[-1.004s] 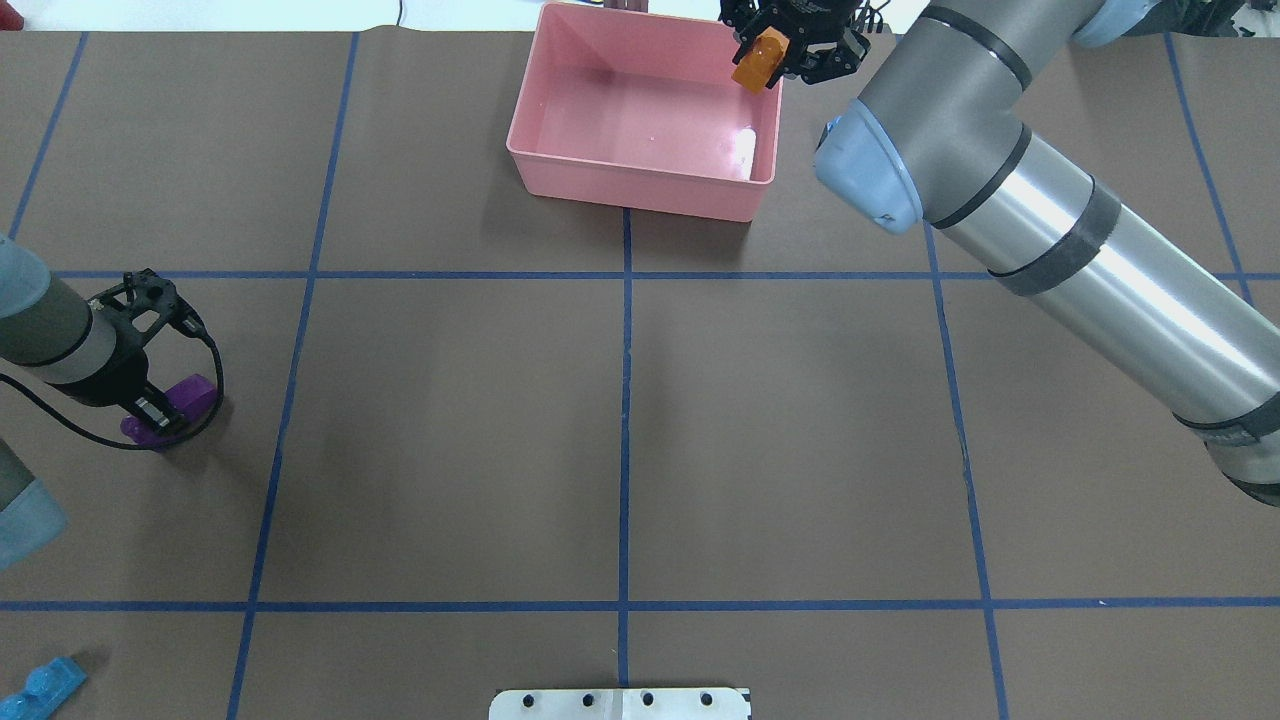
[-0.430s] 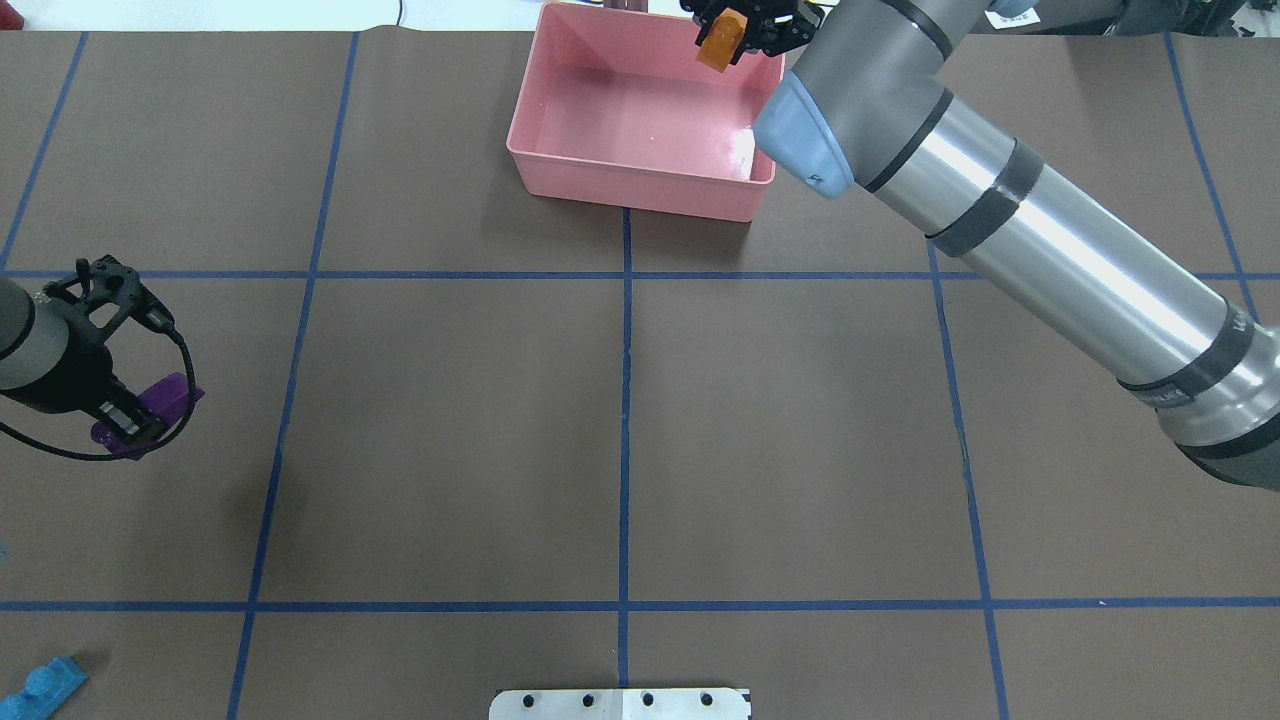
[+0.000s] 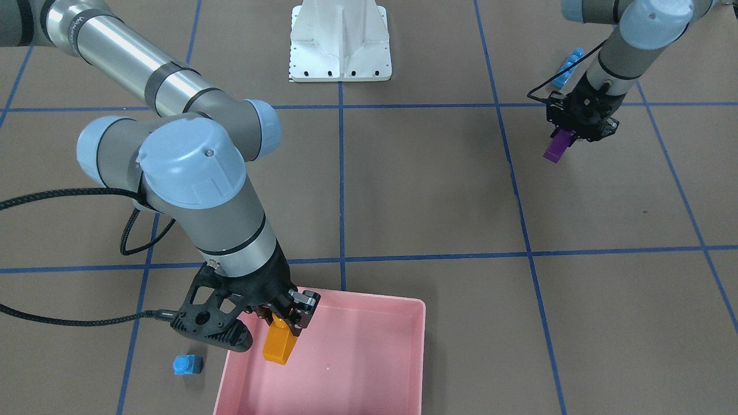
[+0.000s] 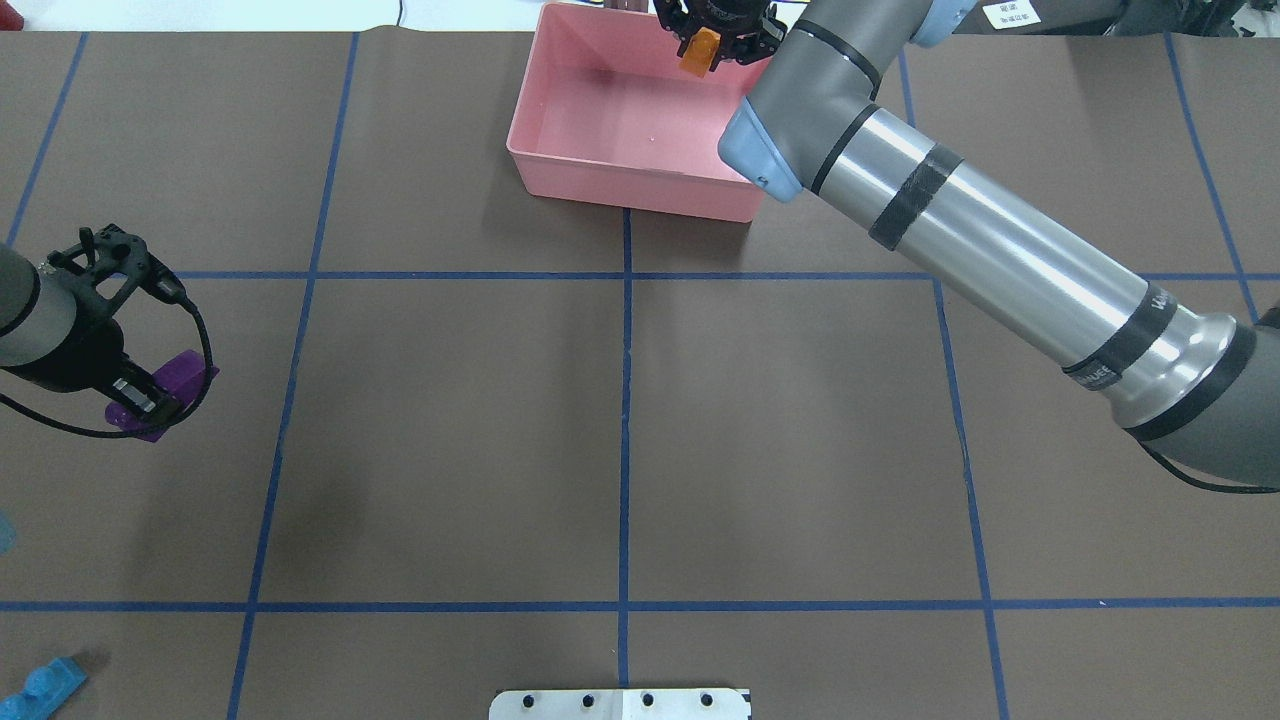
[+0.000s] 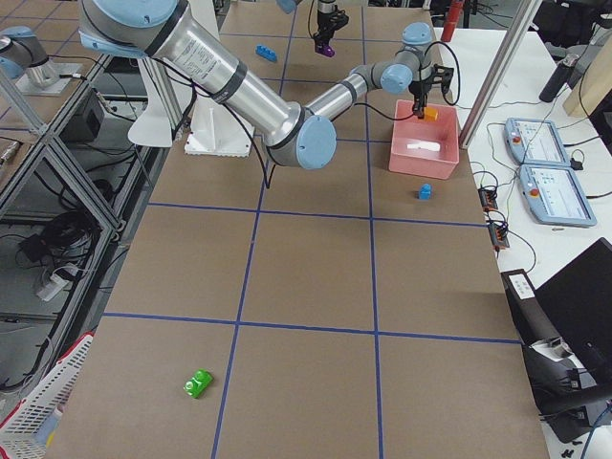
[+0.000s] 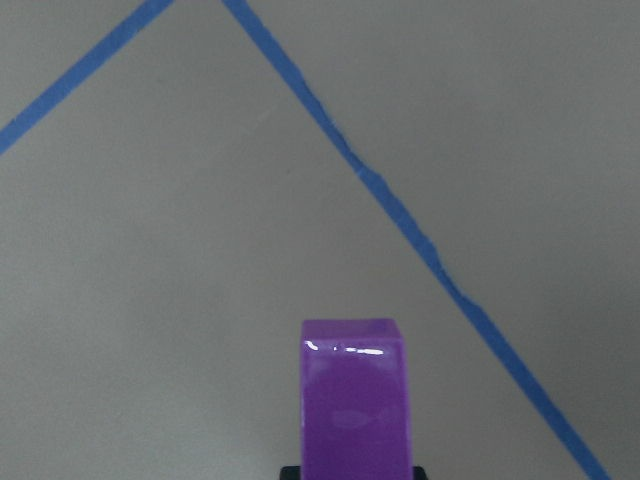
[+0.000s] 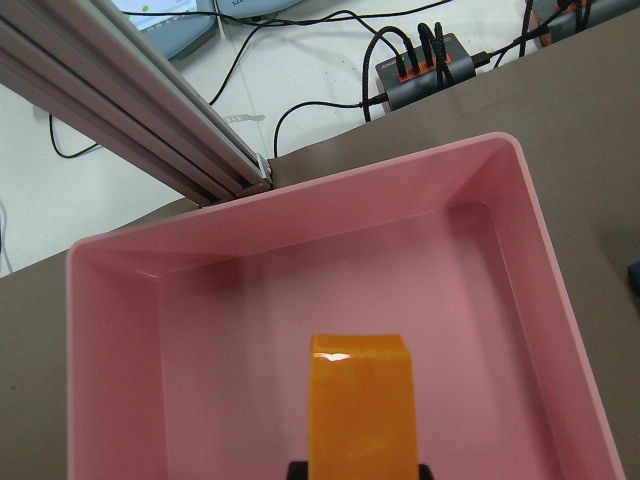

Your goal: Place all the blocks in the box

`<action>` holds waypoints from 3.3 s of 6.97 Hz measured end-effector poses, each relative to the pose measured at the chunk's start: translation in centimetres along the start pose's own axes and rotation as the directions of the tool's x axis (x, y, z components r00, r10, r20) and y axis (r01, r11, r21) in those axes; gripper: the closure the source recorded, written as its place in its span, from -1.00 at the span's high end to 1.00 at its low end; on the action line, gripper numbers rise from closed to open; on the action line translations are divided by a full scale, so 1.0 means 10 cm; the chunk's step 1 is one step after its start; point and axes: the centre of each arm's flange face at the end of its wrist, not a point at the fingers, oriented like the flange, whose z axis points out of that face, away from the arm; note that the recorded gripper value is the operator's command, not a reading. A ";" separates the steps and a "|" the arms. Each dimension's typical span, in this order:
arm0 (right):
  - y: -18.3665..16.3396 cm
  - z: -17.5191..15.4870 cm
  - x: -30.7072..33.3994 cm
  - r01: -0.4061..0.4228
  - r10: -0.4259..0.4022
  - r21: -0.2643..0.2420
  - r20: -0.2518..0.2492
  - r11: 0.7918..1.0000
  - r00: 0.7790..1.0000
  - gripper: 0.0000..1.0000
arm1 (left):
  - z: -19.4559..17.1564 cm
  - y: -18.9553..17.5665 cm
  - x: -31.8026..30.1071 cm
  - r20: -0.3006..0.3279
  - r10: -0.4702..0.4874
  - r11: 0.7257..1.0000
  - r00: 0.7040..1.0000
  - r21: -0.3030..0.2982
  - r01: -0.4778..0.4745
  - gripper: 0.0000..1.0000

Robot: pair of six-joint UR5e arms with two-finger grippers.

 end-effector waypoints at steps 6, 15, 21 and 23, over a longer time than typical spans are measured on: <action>0.09 0.28 -0.08 0.093 -0.095 0.048 0.041 0.995 0.995 0.98 | -0.91 -0.97 0.22 -0.037 -0.127 0.990 0.991 0.051 0.129 -1.00; -1.32 -0.17 2.54 0.469 -0.469 0.046 -0.014 0.882 0.883 0.98 | -0.90 -4.10 1.09 -0.397 -0.535 0.686 0.746 0.311 0.658 -1.00; -0.65 0.50 2.74 0.580 -0.590 0.145 0.031 0.802 0.807 0.99 | -0.11 -4.69 1.37 -0.301 -0.588 0.594 0.751 0.469 0.653 0.99; -0.55 0.72 2.56 0.599 -0.612 0.180 0.020 0.780 0.791 0.99 | -0.09 -4.69 1.43 -0.308 -0.597 0.577 0.741 0.476 0.663 1.00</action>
